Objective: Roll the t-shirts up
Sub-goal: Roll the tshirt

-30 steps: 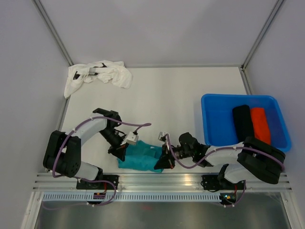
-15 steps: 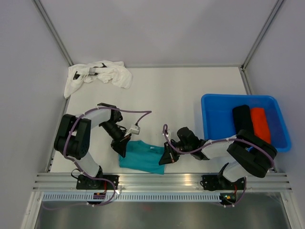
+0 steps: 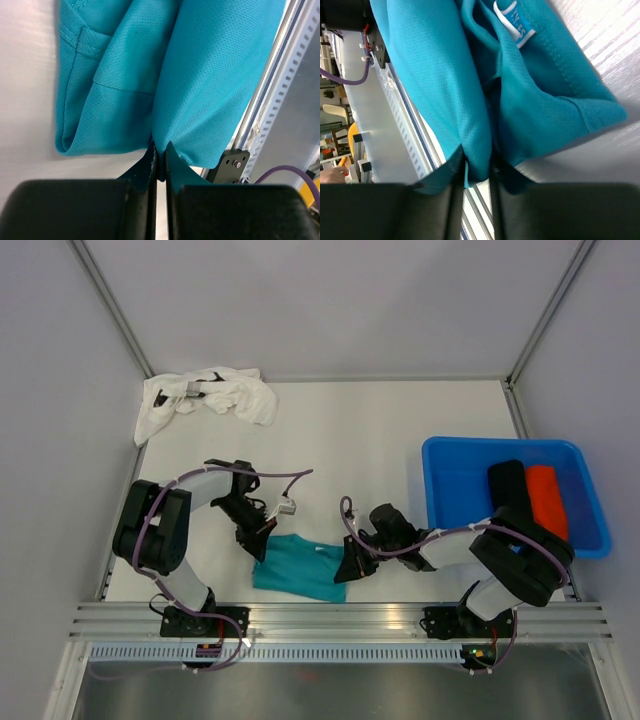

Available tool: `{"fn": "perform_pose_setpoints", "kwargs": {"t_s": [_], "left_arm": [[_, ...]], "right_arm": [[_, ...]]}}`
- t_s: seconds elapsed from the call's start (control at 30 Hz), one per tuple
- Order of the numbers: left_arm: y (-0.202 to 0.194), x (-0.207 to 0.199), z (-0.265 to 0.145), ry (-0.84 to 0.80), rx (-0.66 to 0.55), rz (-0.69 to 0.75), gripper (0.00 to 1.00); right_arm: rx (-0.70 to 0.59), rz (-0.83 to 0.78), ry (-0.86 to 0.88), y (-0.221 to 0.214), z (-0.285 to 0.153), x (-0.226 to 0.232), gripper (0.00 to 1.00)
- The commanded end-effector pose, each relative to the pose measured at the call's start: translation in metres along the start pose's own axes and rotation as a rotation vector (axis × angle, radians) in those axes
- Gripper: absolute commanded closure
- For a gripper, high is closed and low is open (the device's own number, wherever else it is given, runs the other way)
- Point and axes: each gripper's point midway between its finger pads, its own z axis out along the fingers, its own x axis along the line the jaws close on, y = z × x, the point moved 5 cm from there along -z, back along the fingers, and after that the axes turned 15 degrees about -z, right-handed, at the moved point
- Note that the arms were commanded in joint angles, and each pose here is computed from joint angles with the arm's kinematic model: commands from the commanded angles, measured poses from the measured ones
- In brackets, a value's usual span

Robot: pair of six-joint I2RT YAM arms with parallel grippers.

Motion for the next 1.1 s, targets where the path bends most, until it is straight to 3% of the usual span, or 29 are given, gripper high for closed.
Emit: {"fn": "perform_pose_setpoints", "kwargs": {"t_s": [0.0,0.1,0.23,0.3,0.33,0.43,0.57,0.6,0.67,0.87,1.07], "left_arm": [[-0.002,0.008,0.001,0.062,-0.013,-0.042,0.96],[0.0,0.006,0.0,0.058,-0.023,-0.045,0.98],[0.0,0.007,-0.001,0.073,-0.02,-0.048,0.98],[0.001,0.007,-0.003,0.078,-0.024,-0.046,0.98],[0.001,0.007,-0.004,0.082,-0.026,-0.044,0.98],[0.004,0.007,-0.005,0.082,-0.034,-0.047,0.98],[0.003,0.006,-0.005,0.081,-0.033,-0.05,0.94],[0.003,0.007,-0.005,0.089,-0.028,-0.049,0.93],[0.002,0.007,-0.006,0.095,-0.029,-0.05,0.89],[0.003,0.005,-0.011,0.121,-0.041,-0.042,0.77],[0.012,0.007,-0.024,0.2,-0.077,-0.008,0.67]], "right_arm": [[0.033,0.001,-0.115,0.001,-0.002,-0.014,0.66],[0.025,-0.044,-0.173,0.013,-0.01,-0.011,0.62],[-0.003,-0.231,-0.328,0.045,-0.037,0.005,0.59],[0.008,-0.27,-0.402,0.053,-0.047,0.012,0.59],[0.008,-0.283,-0.43,0.054,-0.055,0.014,0.53],[-0.032,-0.325,-0.501,0.065,-0.062,0.02,0.53],[-0.109,-0.371,-0.325,0.065,-0.03,0.048,0.72],[-0.114,-0.376,-0.254,0.062,-0.023,0.056,0.86],[-0.184,-0.364,-0.199,0.067,-0.007,0.058,0.99],[-0.235,-0.307,-0.196,0.075,0.018,0.046,1.0],[-0.265,-0.13,-0.177,0.061,0.02,0.023,1.0]]}}
